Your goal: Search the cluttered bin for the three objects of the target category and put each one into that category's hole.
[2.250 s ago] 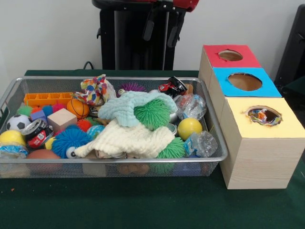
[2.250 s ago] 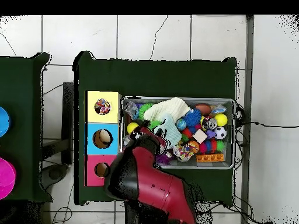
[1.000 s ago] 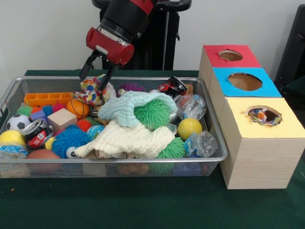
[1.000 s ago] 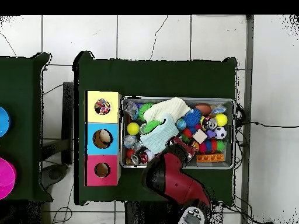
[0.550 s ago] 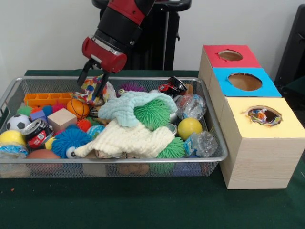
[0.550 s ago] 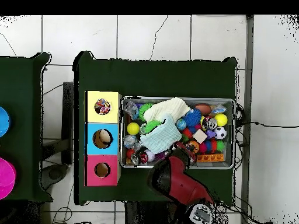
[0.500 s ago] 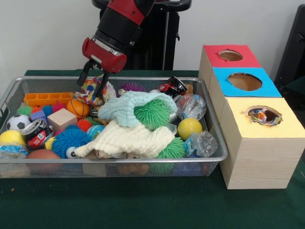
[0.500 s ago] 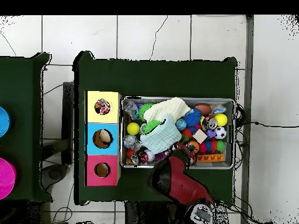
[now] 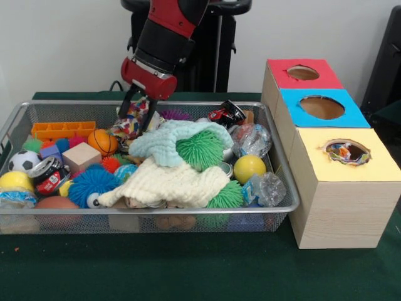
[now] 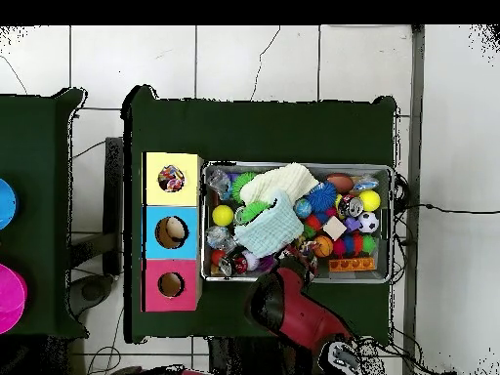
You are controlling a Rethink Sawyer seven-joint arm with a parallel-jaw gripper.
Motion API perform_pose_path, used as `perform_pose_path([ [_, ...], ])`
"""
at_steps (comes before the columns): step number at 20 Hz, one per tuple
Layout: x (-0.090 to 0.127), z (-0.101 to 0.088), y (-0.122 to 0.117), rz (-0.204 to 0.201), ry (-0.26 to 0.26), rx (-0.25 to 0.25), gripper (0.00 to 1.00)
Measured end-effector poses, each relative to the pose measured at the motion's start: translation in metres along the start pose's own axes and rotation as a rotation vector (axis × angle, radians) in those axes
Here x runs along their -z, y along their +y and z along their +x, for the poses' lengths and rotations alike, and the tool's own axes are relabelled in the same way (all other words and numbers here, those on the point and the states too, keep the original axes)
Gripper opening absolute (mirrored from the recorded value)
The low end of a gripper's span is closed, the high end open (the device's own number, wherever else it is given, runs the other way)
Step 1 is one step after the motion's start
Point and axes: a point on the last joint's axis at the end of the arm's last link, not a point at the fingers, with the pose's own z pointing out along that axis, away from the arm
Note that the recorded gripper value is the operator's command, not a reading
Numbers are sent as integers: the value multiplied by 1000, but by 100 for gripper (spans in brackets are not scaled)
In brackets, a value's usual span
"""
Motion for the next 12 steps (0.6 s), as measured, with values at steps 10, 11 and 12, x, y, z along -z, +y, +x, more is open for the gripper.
perform_pose_path([
  [10,7,9,3,-5,76,-2,0],
  [11,8,9,3,-5,78,-3,0],
  [12,9,9,3,-5,79,-3,0],
])
